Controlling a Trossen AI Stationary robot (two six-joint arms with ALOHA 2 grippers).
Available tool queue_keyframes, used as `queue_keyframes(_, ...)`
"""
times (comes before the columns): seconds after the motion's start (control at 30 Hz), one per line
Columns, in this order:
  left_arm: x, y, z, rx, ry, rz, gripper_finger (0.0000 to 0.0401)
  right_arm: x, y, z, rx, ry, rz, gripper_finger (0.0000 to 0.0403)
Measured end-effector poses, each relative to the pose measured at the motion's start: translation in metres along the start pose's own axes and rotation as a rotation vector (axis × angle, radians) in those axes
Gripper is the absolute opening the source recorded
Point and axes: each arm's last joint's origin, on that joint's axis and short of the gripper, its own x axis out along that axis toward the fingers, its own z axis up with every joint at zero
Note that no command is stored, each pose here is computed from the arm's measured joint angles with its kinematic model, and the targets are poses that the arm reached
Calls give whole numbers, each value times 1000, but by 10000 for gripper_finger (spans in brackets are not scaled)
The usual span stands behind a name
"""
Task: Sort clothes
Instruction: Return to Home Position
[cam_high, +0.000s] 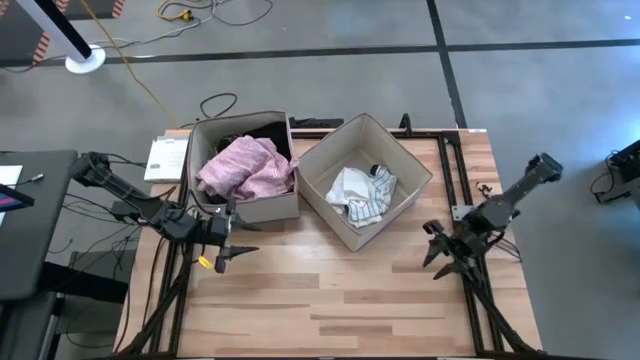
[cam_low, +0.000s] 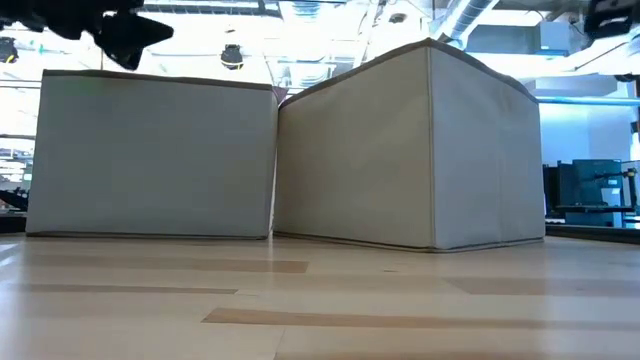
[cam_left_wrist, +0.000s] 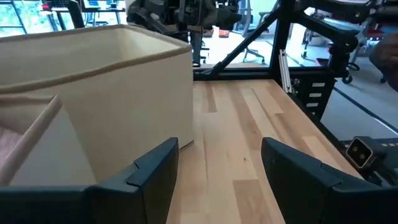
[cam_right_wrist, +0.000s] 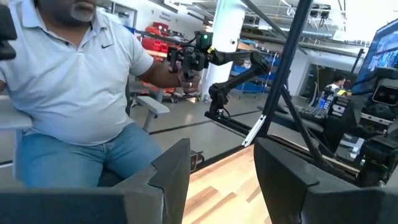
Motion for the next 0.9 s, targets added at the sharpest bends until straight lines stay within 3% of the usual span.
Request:
queue_keyframes(0.33, -17, 22, -19, 7, -64, 65, 224, -7, -22, -30, 51, 21, -35, 191)
queue_keyframes(0.6, -35, 29, -44, -96, -140, -115, 224, -14, -35, -39, 80, 58, -82, 183)
queue_keyframes(0.7, -42, 30, -37, -115, -238, -185, 224, -17, -40, -39, 71, 61, -102, 172)
queue_keyframes(0.8, -51, 28, -26, -110, -350, -336, 224, -20, -45, -41, 71, 74, -130, 162)
queue_keyframes(0.9, -50, 26, -37, -117, -230, -415, 224, -22, -48, -42, 85, 76, -130, 153)
